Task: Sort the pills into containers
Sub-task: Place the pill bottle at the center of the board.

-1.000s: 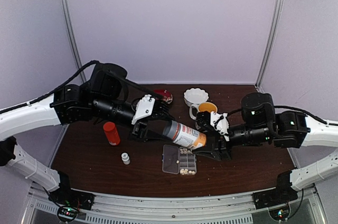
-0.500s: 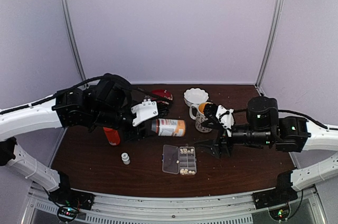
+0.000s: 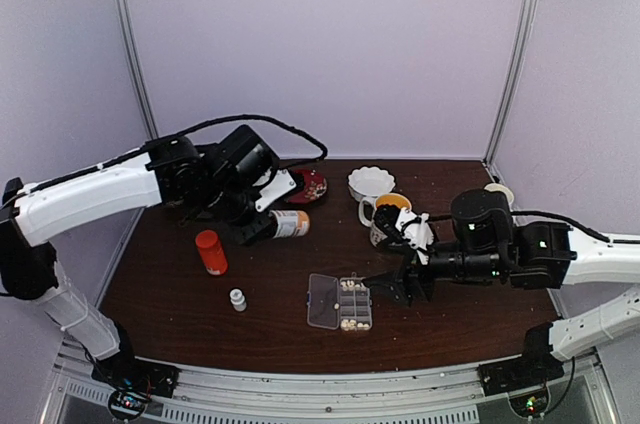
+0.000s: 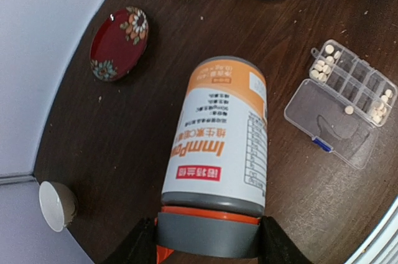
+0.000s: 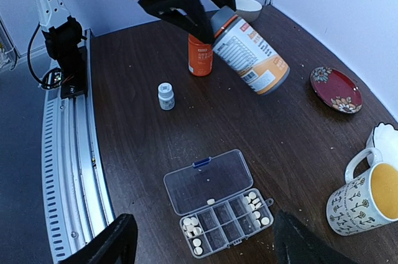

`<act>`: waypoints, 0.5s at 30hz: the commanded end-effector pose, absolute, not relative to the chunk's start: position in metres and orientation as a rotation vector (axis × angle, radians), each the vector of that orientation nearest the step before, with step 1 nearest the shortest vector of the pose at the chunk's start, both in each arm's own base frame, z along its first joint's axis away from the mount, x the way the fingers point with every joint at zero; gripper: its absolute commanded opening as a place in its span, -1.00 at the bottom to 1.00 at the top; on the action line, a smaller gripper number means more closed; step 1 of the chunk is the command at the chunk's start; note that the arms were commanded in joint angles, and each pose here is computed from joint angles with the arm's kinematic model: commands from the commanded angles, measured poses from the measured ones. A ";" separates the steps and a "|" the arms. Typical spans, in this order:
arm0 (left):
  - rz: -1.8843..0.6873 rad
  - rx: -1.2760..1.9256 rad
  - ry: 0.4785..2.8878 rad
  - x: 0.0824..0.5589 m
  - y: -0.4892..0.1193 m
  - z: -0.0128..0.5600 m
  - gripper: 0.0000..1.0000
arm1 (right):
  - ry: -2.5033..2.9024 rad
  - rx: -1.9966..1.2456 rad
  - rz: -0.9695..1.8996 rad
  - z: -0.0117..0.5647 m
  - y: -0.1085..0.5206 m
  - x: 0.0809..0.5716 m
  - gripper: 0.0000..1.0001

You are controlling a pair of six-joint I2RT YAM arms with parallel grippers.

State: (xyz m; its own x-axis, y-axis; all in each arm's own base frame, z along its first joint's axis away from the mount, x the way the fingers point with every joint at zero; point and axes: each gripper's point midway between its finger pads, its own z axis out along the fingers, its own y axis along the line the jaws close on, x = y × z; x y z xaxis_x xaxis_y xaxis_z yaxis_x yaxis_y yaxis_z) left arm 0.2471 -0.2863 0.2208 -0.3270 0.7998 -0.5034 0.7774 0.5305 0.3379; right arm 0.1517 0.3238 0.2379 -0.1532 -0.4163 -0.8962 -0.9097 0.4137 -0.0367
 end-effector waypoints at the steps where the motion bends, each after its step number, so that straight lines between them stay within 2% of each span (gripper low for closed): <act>1: 0.166 1.197 2.454 0.258 -0.264 0.185 -1.00 | 1.771 -1.137 0.691 0.240 0.327 0.153 0.55; 7: 0.507 1.266 2.521 0.272 -0.240 0.169 -1.00 | 1.764 -1.128 0.703 0.239 0.326 0.152 0.54; 15: 0.674 1.433 2.569 0.276 -0.239 0.149 -1.00 | 1.756 -1.115 0.707 0.238 0.320 0.150 0.54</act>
